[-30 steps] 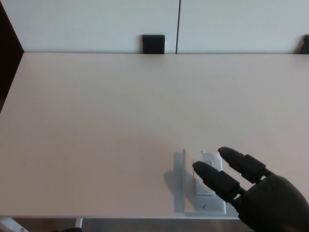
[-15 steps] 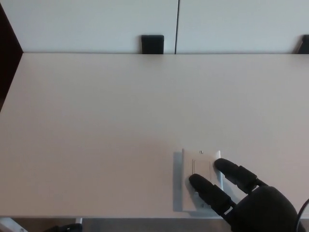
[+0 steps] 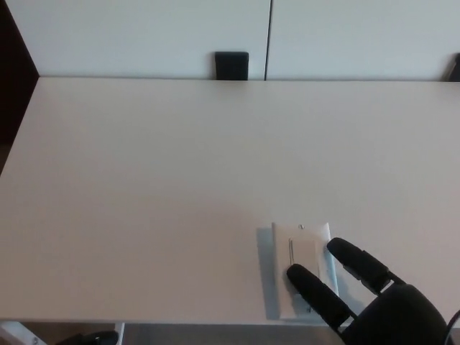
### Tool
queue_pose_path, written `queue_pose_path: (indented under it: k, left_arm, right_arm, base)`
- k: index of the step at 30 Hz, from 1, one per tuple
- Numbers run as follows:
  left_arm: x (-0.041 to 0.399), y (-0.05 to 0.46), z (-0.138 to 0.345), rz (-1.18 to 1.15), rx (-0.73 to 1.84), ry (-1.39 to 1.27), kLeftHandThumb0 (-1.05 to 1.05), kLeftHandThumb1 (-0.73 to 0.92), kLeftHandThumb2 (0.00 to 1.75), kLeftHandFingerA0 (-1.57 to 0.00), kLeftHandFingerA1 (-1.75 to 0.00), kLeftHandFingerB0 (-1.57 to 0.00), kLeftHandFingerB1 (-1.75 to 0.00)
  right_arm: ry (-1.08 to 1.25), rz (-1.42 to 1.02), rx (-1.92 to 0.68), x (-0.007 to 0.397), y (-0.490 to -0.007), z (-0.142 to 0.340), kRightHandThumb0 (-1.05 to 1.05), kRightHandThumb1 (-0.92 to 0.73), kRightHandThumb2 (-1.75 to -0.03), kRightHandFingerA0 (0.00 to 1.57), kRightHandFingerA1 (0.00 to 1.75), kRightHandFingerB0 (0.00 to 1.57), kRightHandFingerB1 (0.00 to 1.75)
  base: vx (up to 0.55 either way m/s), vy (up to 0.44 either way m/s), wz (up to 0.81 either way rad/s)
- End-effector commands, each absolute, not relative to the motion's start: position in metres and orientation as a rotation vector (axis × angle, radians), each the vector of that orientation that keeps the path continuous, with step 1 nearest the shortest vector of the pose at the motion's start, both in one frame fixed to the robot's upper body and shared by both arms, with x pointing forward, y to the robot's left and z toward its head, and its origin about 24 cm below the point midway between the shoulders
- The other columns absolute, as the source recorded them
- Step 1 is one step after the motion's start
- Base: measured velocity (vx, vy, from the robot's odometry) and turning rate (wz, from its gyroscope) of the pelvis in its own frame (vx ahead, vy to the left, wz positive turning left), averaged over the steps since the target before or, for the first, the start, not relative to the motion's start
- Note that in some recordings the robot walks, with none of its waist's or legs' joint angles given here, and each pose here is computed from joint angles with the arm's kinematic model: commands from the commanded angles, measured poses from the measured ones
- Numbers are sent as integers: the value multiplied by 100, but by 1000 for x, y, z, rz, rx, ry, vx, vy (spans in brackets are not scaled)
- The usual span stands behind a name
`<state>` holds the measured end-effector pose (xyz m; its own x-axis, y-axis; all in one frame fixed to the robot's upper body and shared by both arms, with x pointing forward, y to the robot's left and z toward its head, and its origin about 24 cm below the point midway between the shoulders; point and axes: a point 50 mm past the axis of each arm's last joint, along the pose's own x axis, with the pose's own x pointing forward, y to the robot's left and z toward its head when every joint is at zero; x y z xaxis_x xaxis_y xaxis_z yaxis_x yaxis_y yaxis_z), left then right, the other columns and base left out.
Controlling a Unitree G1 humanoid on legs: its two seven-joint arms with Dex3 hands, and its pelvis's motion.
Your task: The robot walk towards a table in front and then clicks the light switch button using the right hand's index finger
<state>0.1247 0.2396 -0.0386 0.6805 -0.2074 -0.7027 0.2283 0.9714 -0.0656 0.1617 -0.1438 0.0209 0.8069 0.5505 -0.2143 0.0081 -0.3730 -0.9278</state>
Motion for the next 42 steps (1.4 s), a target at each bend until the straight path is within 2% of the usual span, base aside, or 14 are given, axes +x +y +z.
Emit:
queue_pose_path:
  k: [1,5,10,18,19,20,21,23,26,27,33,34,35,42]
  left_arm:
    - [123,243,-38,-233,30,812,-24,76,68,-27,-46,-18,-38]
    - [124,244,-38,-235,19,808,-23,78,68,-25,-45,-17,-38]
    - [124,244,-37,-243,25,806,-23,79,68,-25,-45,-17,-39]
    - [126,245,-39,-215,19,814,-25,74,68,-27,-46,-18,-39]
    - [126,245,-38,-228,30,811,-26,76,69,-27,-46,-18,-39]
    - [126,245,-38,-228,30,811,-26,76,69,-27,-46,-18,-39]
    - [125,245,-38,-231,40,809,-27,76,69,-27,-46,-18,-39]
    - [124,245,-38,-231,39,812,-25,76,68,-26,-45,-18,-39]
    - [123,246,-39,-221,28,823,-25,75,68,-26,-45,-17,-38]
    - [122,248,-40,-220,26,819,-26,73,68,-27,-47,-18,-39]
    - [122,248,-38,-226,23,814,-24,78,68,-26,-46,-18,-39]
    - [122,249,-38,-226,28,815,-25,77,68,-25,-45,-18,-39]
    - [122,248,-39,-225,31,814,-26,76,68,-26,-46,-18,-39]
    - [122,248,-40,-214,20,817,-25,75,68,-28,-46,-19,-39]
  right_arm:
    - [-401,564,-1912,156,-153,32,-104,-70,-109,0,0,0,0]
    - [-527,411,-1793,147,-154,78,-93,-63,-105,0,7,0,7]
    - [-637,287,-1658,128,-161,121,-104,-79,-111,0,0,0,0]
    - [-539,257,-1537,88,-183,133,-102,-76,-110,0,5,0,0]
    - [-475,203,-1503,73,-197,118,-104,-76,-110,0,1,12,9]
    - [-476,204,-1501,72,-197,118,-104,-76,-110,0,1,12,9]
    - [-432,198,-1458,67,-202,112,-86,-79,-68,0,0,6,23]
    - [-384,196,-1436,60,-208,106,-86,-80,-64,0,10,9,24]
    - [-232,181,-1379,39,-225,85,-84,-81,-64,0,16,12,25]
    - [-101,187,-1379,27,-235,68,-94,-71,-107,0,9,10,19]
    - [86,223,-1291,13,-252,38,-91,-66,-102,0,11,10,20]
    - [172,241,-1280,11,-255,32,-81,-79,-64,0,14,3,23]
    - [212,230,-1284,12,-262,21,-92,-68,-104,0,12,9,19]
    - [440,175,-1231,26,-289,-24,-88,-67,-103,0,19,8,18]
  base:
    - [0,0,0]
    - [0,0,0]
    - [0,0,0]
    - [0,0,0]
    - [0,0,0]
    - [0,0,0]
    - [0,0,0]
    - [0,0,0]
    - [0,0,0]
    - [0,0,0]
    - [0,0,0]
    - [0,0,0]
    - [0,0,0]
    - [0,0,0]
